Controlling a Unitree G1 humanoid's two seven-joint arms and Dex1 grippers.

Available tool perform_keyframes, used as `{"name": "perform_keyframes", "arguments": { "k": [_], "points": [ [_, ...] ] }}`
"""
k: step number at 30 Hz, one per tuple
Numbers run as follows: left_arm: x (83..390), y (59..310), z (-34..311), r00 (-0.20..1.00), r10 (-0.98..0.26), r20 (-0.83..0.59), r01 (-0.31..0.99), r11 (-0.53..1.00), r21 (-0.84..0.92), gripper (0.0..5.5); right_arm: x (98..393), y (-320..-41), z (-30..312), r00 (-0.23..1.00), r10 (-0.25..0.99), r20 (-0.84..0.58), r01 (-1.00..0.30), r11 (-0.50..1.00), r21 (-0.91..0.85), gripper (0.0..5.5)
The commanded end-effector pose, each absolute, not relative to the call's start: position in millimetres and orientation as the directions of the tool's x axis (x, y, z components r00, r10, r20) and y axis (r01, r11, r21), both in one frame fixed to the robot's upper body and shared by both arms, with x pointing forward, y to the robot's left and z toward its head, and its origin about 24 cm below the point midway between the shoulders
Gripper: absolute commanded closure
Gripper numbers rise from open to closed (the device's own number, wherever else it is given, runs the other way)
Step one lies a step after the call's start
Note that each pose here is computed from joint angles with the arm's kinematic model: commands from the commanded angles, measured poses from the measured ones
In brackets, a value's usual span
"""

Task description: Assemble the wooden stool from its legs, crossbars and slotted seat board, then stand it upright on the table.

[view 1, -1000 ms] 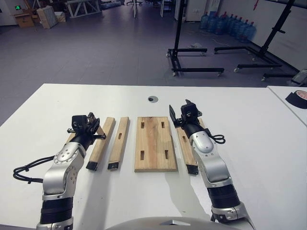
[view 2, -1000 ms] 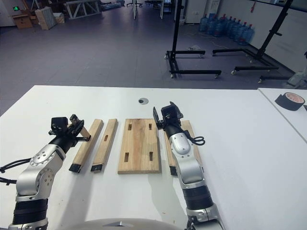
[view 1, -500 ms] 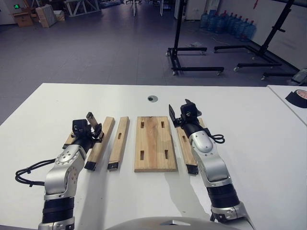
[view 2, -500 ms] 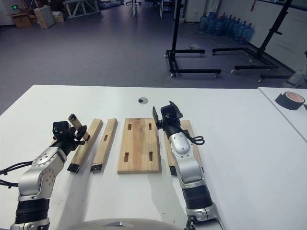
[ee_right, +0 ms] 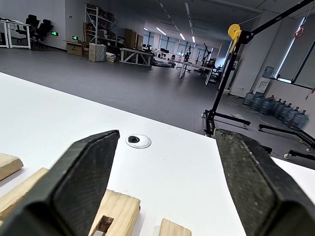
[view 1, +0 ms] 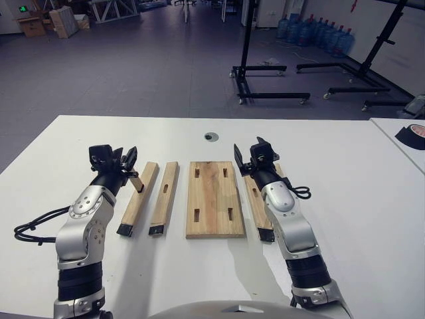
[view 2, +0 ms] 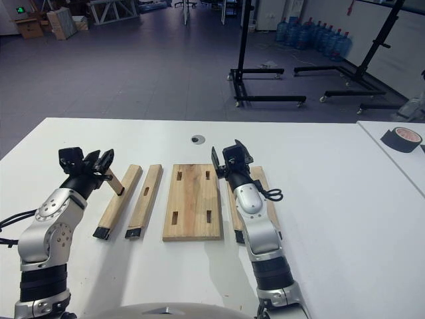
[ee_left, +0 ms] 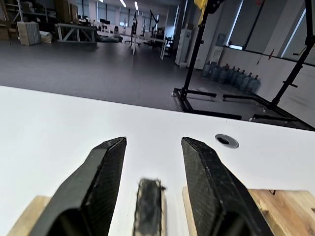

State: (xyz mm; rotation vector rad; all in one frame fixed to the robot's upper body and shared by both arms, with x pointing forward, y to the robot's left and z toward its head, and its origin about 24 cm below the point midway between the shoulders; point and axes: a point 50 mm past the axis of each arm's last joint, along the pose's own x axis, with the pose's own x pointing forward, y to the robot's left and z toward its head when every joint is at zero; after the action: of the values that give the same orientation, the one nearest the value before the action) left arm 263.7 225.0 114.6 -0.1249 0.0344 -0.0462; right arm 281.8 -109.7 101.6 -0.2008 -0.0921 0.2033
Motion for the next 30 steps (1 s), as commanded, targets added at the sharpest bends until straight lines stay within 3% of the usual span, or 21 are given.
{"name": "perform_keyframes", "arguments": {
  "k": [1,10,24,30],
  "points": [
    [266,224,138,0.994,-0.056,0.089,0.063,0.996,-0.069,2.91,285,-108,106,0.973,0.211,0.09,-0.188,0.959,-0.214,1.94],
    [269,218,152,0.974,-0.078,0.214,0.076,0.997,0.015,1.52,287,-106,106,0.971,0.218,0.095,-0.194,0.957,-0.218,1.94],
    [295,227,149,0.959,-0.011,0.282,0.014,1.0,-0.007,1.48,290,-100,107,0.964,0.244,0.109,-0.215,0.95,-0.228,1.94],
    [304,228,167,0.943,-0.013,0.332,0.044,0.995,-0.086,1.48,290,-99,108,0.961,0.25,0.115,-0.219,0.948,-0.233,1.94]
  ]
}}
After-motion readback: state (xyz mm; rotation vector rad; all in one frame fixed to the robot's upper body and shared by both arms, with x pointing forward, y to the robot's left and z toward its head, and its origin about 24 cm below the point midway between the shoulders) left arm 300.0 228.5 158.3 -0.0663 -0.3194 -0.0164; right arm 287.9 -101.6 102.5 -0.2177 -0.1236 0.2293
